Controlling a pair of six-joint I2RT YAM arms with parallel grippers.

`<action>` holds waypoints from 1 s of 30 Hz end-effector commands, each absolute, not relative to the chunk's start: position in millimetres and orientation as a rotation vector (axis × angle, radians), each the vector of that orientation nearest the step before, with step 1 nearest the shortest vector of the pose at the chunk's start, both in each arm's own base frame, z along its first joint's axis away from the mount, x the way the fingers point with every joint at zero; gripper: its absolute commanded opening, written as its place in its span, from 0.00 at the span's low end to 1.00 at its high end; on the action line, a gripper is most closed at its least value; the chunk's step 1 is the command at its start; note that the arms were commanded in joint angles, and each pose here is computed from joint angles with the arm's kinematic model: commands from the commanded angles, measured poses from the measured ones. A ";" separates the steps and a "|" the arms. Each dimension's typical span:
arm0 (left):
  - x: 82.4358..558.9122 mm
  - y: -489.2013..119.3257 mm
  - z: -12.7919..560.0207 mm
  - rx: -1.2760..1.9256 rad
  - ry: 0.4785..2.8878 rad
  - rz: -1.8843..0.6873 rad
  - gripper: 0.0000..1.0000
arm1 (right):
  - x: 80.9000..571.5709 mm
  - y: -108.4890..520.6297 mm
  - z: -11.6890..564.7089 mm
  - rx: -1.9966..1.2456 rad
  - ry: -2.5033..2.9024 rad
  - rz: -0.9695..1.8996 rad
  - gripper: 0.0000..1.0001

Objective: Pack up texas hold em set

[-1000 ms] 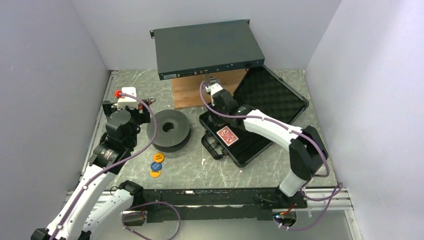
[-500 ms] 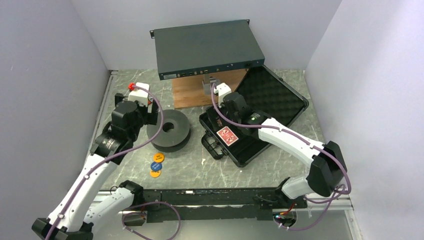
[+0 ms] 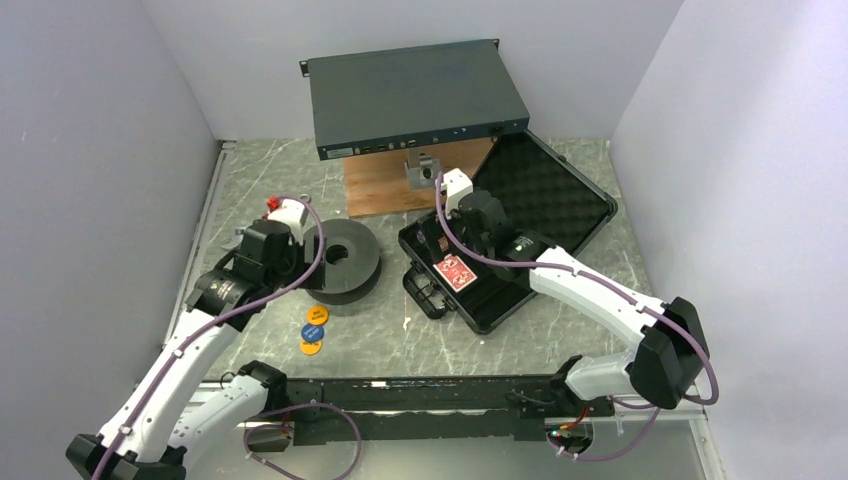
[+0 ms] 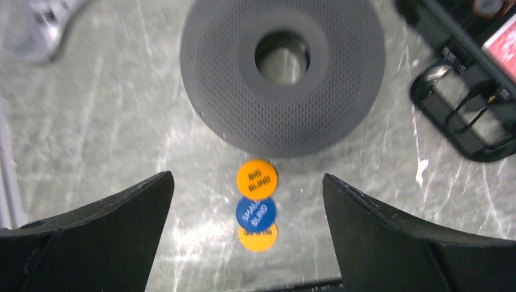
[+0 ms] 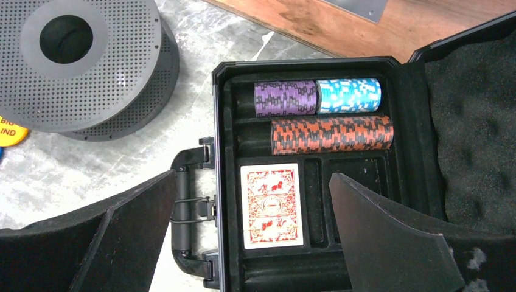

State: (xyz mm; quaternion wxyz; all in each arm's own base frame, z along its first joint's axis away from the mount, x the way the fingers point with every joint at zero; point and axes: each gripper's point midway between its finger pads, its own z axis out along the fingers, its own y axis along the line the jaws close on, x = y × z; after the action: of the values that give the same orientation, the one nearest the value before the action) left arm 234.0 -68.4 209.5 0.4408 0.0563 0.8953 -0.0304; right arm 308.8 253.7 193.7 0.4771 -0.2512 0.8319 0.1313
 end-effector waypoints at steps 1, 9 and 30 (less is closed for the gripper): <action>210.3 -74.2 176.8 -0.012 2.348 -0.176 0.99 | 311.5 254.0 214.8 -0.583 1.952 0.347 1.00; 202.5 -59.4 127.5 -0.328 2.477 -0.056 0.99 | 311.1 251.8 214.1 -0.577 1.949 0.340 1.00; 197.6 -75.4 45.6 -0.419 2.590 -0.108 0.91 | 312.1 251.2 208.7 -0.578 1.959 0.328 1.00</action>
State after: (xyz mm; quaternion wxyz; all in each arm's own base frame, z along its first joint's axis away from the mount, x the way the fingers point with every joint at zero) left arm 182.6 -65.2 44.7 0.2387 -0.1413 0.9606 -0.0167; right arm 306.0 250.4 191.1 0.4819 -0.2500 0.8294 0.1317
